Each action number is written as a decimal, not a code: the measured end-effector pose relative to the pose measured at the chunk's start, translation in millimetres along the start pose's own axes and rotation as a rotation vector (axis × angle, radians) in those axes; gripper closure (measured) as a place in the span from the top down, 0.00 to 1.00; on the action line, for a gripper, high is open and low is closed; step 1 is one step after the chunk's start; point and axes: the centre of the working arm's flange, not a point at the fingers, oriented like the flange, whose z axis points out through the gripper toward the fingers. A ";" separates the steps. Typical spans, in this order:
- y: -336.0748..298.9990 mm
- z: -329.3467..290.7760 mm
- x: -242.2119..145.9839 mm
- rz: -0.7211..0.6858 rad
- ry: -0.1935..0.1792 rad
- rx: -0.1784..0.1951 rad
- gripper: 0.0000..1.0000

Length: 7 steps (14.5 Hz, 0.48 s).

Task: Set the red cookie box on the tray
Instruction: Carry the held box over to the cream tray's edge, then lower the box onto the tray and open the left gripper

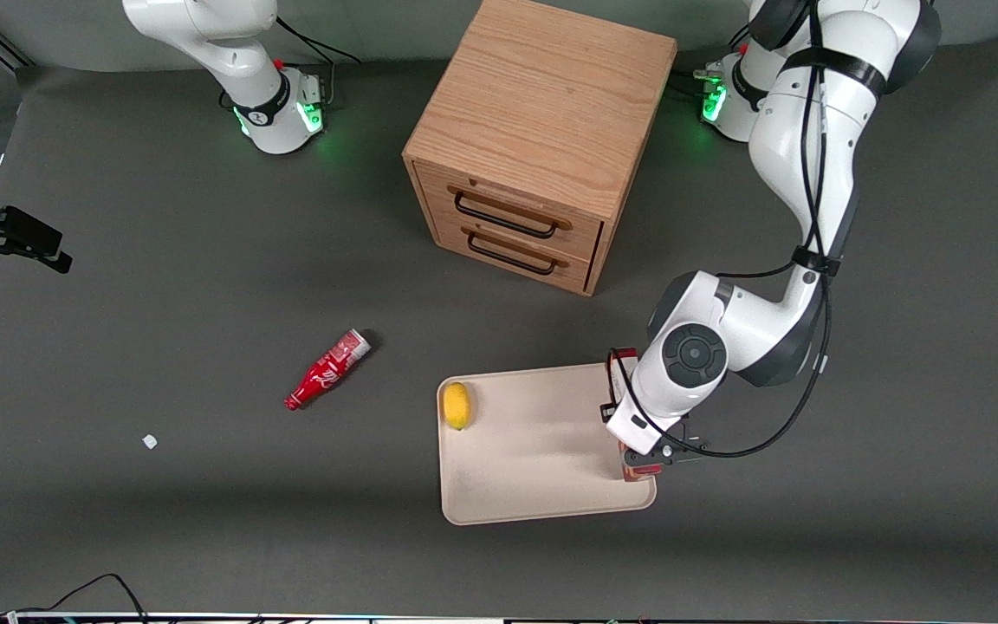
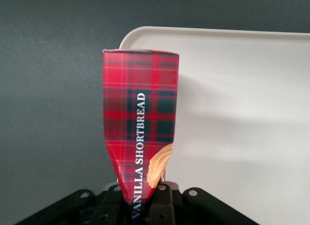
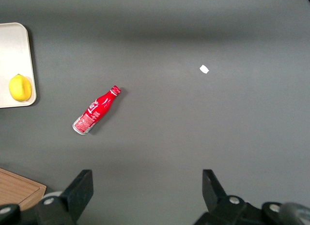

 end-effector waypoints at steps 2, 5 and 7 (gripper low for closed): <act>-2.6 5.9 5.5 -0.005 0.028 -0.013 0.16; -8.3 22.8 12.4 -0.015 0.059 -0.026 0.16; -10.3 28.0 14.3 -0.019 0.063 -0.028 0.16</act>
